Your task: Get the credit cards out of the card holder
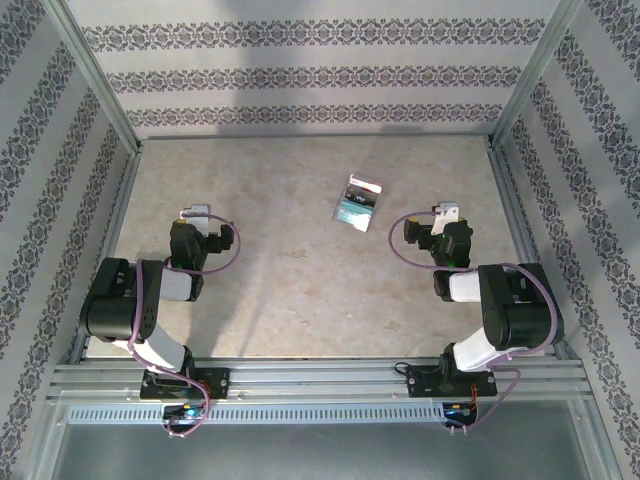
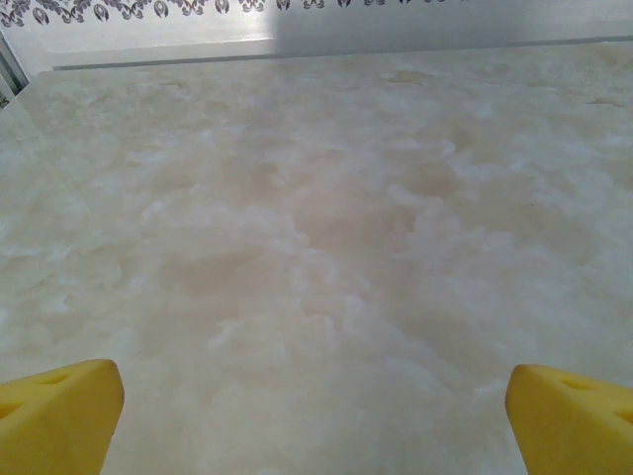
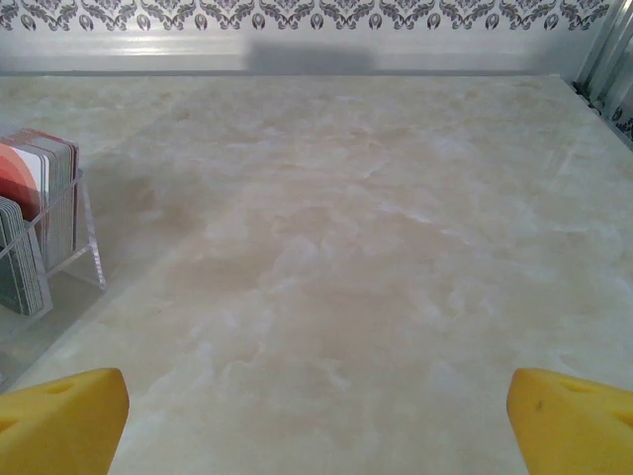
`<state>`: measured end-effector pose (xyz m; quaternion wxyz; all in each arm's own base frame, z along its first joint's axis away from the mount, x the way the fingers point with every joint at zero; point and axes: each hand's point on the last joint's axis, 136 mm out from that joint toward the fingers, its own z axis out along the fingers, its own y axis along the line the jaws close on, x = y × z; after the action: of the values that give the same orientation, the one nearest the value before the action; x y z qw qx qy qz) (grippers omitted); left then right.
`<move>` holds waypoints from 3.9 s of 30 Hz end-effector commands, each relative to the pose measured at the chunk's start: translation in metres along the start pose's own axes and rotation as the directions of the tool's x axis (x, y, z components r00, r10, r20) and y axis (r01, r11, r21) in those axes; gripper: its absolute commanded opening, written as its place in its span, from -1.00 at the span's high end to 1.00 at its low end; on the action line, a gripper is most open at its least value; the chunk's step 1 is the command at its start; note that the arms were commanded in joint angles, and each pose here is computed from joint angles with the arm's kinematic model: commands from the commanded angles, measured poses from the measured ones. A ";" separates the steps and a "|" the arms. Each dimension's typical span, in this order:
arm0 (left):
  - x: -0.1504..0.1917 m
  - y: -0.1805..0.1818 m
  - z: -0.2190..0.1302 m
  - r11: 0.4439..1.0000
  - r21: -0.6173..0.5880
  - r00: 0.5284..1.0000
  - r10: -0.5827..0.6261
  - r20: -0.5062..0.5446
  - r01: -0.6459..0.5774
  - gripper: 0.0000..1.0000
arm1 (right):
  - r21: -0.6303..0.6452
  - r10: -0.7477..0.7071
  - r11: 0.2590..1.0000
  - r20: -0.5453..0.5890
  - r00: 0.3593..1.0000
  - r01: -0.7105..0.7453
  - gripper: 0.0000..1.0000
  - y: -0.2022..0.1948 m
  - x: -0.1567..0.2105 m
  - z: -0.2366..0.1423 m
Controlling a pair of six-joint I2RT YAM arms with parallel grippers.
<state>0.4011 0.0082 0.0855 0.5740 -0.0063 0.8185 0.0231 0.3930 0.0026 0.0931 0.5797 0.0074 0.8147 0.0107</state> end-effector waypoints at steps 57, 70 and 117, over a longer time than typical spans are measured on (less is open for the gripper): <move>-0.036 0.027 -0.024 0.988 -0.139 0.997 -0.070 0.030 0.073 -0.99 | 0.070 0.013 0.997 0.056 0.998 -0.017 -0.96 -0.008 -0.039 -0.020; -0.014 0.088 -0.081 0.672 -0.565 0.826 -0.563 0.031 0.479 -0.99 | 0.075 0.112 0.992 -0.146 0.983 -0.102 -0.96 0.007 -0.043 -0.034; 0.123 0.161 -0.095 0.111 -0.909 0.348 -0.937 0.039 0.401 -0.99 | -0.156 -0.079 0.988 -0.358 0.930 0.025 -0.96 0.111 -0.043 -0.049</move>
<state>0.2649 0.1783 0.0222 0.1898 -0.6374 0.7324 0.1457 0.3541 0.1119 0.1383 0.4036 -0.0519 0.9104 0.0742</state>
